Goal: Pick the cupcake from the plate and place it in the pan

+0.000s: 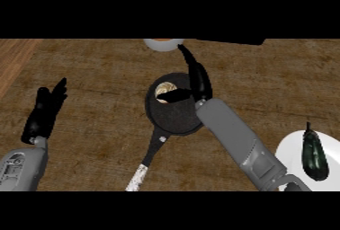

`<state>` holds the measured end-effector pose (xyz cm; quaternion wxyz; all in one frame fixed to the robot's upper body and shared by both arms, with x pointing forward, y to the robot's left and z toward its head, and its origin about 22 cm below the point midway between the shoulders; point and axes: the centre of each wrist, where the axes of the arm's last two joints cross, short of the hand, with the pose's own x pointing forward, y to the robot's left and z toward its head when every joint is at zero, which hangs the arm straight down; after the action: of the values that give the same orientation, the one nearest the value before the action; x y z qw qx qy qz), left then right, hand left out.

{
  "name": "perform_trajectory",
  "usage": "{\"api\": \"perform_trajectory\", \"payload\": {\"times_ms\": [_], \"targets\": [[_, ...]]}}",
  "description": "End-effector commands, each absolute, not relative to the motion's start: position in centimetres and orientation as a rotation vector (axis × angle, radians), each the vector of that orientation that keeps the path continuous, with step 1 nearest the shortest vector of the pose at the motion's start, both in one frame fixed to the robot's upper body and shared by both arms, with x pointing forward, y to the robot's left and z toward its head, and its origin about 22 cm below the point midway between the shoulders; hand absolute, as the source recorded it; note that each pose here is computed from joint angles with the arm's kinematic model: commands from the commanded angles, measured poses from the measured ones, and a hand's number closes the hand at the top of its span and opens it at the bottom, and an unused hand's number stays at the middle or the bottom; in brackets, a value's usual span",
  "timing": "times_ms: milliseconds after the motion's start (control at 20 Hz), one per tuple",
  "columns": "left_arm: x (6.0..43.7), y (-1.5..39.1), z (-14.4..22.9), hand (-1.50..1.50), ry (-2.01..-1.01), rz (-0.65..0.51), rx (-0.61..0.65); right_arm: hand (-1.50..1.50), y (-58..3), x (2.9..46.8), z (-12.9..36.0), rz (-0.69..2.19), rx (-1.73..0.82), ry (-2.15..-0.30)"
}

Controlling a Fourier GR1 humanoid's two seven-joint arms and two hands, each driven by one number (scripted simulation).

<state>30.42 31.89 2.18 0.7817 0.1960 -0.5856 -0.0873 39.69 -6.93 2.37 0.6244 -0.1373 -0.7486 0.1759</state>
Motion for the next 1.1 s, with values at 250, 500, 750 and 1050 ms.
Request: {"api": "perform_trajectory", "payload": {"times_ms": [250, 500, 750, 1050], "targets": [[27.3, 34.4, 0.6, 0.0, -1.205, -0.131, 0.46, -1.5, -9.5, 40.8, 1.8, 0.214, -0.348, -1.69], [27.1, 35.9, 0.8, 0.0, -1.205, -0.11, 0.506, -1.5, -15.6, 42.0, 3.5, 0.137, -0.312, -1.711], [27.8, 34.8, 1.5, 0.0, -1.199, -0.07, 0.505, -1.5, -23.5, 40.8, 3.2, 0.172, -0.309, -1.705], [26.0, 35.2, 1.2, 0.0, -1.197, -0.096, 0.5, -1.5, -32.1, 38.9, 4.1, 0.199, -0.286, -1.711]]}}
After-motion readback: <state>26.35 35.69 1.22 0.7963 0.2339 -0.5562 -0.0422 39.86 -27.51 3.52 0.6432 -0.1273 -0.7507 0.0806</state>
